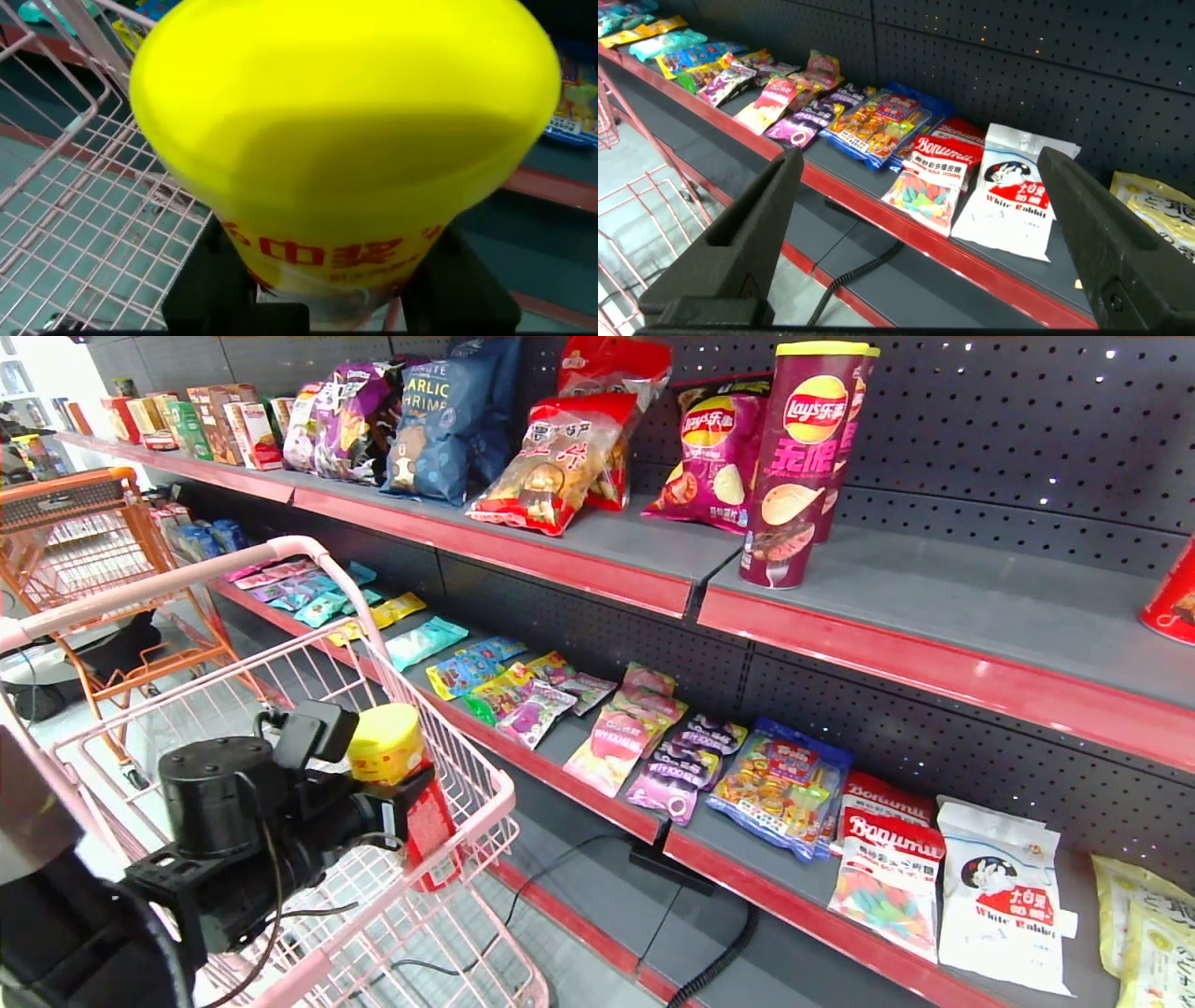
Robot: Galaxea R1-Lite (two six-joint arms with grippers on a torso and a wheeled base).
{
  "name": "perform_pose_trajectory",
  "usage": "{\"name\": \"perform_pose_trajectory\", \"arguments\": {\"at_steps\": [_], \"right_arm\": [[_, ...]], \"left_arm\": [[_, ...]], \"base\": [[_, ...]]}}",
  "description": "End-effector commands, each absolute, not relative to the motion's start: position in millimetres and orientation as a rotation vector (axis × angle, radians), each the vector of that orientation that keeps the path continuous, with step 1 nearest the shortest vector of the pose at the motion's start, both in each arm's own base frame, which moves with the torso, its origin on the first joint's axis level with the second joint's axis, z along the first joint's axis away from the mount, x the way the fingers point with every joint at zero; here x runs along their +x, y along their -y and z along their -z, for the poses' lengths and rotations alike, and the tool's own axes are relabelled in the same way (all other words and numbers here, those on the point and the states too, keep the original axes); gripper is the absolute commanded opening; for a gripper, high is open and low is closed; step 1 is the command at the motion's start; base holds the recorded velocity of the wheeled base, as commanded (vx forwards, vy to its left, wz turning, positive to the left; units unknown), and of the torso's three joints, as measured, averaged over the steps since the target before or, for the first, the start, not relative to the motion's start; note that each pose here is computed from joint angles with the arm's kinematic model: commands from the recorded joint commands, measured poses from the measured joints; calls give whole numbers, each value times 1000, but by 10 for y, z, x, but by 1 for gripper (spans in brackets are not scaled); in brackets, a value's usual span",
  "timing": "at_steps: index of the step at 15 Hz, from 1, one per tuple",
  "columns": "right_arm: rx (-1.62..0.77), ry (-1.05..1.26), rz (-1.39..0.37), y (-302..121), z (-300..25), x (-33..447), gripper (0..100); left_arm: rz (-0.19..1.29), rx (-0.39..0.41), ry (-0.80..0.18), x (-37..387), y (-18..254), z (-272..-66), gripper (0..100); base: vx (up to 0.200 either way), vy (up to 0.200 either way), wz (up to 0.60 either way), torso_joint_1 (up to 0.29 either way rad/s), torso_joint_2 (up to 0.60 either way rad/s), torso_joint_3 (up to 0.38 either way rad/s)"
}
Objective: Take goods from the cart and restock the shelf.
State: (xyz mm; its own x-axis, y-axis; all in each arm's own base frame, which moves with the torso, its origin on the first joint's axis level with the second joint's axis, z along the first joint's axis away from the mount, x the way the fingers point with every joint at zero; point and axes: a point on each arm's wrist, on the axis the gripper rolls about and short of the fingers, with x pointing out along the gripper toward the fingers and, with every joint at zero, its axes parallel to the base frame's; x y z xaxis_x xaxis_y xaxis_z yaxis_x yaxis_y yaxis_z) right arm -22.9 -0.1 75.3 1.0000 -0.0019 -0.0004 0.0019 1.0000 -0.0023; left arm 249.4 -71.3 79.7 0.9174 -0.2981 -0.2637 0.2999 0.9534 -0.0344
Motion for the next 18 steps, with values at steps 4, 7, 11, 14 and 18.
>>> {"name": "perform_pose_trajectory", "arguments": {"at_steps": [4,7,11,14,18], "right_arm": [[-2,-2,2,1,-753,-228,100],[-3,-2,2,1,-753,-228,100],[-2,-2,2,1,-753,-228,100],[-2,-2,3,1,-753,-228,100],[-2,-2,2,1,-753,-228,100]], "left_arm": [[252,-16,-95,1432,321,-1840,0],[274,-17,-123,842,196,-2098,0],[264,-18,-33,489,116,-2162,0],[247,11,14,397,93,-2187,0],[216,6,50,211,46,-2108,0]], "base": [[0,0,0,0,0,0],[0,0,0,0,0,0],[0,0,0,0,0,0],[0,0,0,118,-351,-229],[0,0,0,173,-503,-332]]}}
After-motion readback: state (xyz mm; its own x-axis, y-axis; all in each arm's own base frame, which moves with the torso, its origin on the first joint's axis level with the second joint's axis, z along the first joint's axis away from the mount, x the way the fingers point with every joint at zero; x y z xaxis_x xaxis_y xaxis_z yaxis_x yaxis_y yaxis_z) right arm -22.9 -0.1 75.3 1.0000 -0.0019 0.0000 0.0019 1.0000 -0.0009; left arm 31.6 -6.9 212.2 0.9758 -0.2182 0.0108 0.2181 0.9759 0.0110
